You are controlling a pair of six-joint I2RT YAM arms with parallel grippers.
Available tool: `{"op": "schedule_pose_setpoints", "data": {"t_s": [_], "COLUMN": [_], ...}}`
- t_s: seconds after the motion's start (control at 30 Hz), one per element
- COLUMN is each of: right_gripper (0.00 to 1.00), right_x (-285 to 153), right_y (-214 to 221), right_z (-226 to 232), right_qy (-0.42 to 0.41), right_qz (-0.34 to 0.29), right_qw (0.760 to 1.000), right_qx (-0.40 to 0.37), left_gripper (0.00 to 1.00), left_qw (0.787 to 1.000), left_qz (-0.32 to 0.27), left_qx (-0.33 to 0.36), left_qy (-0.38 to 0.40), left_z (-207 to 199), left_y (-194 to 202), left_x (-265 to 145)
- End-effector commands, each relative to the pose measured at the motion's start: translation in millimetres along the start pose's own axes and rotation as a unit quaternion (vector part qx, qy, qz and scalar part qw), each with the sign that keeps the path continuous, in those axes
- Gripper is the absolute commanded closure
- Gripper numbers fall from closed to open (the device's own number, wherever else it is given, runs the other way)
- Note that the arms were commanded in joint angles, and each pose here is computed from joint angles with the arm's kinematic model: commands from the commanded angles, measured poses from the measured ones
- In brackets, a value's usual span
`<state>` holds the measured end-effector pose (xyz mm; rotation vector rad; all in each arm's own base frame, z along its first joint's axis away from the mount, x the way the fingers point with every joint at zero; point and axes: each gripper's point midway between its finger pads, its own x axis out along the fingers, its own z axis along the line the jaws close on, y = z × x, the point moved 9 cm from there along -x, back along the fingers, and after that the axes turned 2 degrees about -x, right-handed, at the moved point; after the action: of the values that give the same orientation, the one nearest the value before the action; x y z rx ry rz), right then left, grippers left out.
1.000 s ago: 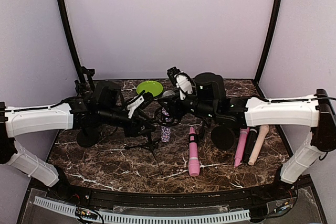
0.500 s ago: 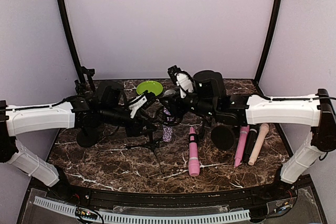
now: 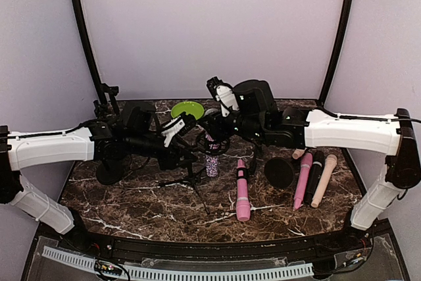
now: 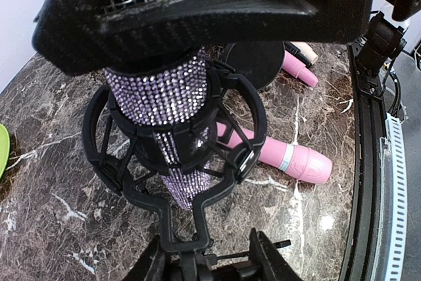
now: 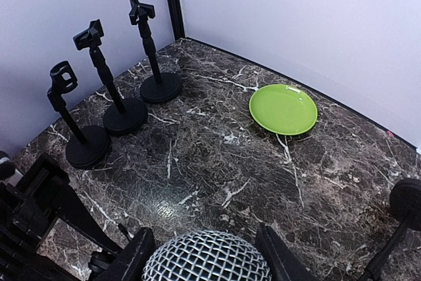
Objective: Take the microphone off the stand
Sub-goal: Remove the microphone from the microphone stand.
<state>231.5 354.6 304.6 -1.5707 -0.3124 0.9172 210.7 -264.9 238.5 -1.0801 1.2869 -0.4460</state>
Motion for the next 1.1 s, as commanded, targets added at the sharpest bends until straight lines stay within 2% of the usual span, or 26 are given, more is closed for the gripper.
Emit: {"op": "schedule_pose_setpoints", "data": {"t_s": [0.0,0.17,0.37,0.47,0.77,1.07], "right_gripper": [0.79,0.79,0.79,0.79,0.79,0.78], "right_x": [-30,-46,-50,-49,-34,-45], "right_y": [-59,-58,-55,-57,-71,-80], "right_z": [8,19,23,21,3,5], "right_qy": [-0.065,-0.153,-0.180,-0.164,-0.036,-0.052], "right_qz": [-0.146,-0.175,-0.176,-0.174,-0.137,-0.153], "right_qw": [0.987,0.973,0.967,0.971,0.990,0.987], "right_qx": [0.010,-0.020,-0.029,-0.019,0.023,0.011], "left_gripper": [1.00,1.00,1.00,1.00,1.00,1.00], "left_qw": [0.999,0.999,0.999,0.999,0.999,0.999], "left_qz": [0.046,0.040,0.038,0.041,0.054,0.053], "left_qx": [-0.012,-0.013,-0.013,-0.010,-0.008,-0.005], "left_qy": [0.007,0.007,0.007,0.007,-0.004,-0.009], "left_z": [-3,-3,-3,-3,-1,0], "left_y": [16,15,16,16,18,16], "left_x": [3,2,1,2,5,3]}}
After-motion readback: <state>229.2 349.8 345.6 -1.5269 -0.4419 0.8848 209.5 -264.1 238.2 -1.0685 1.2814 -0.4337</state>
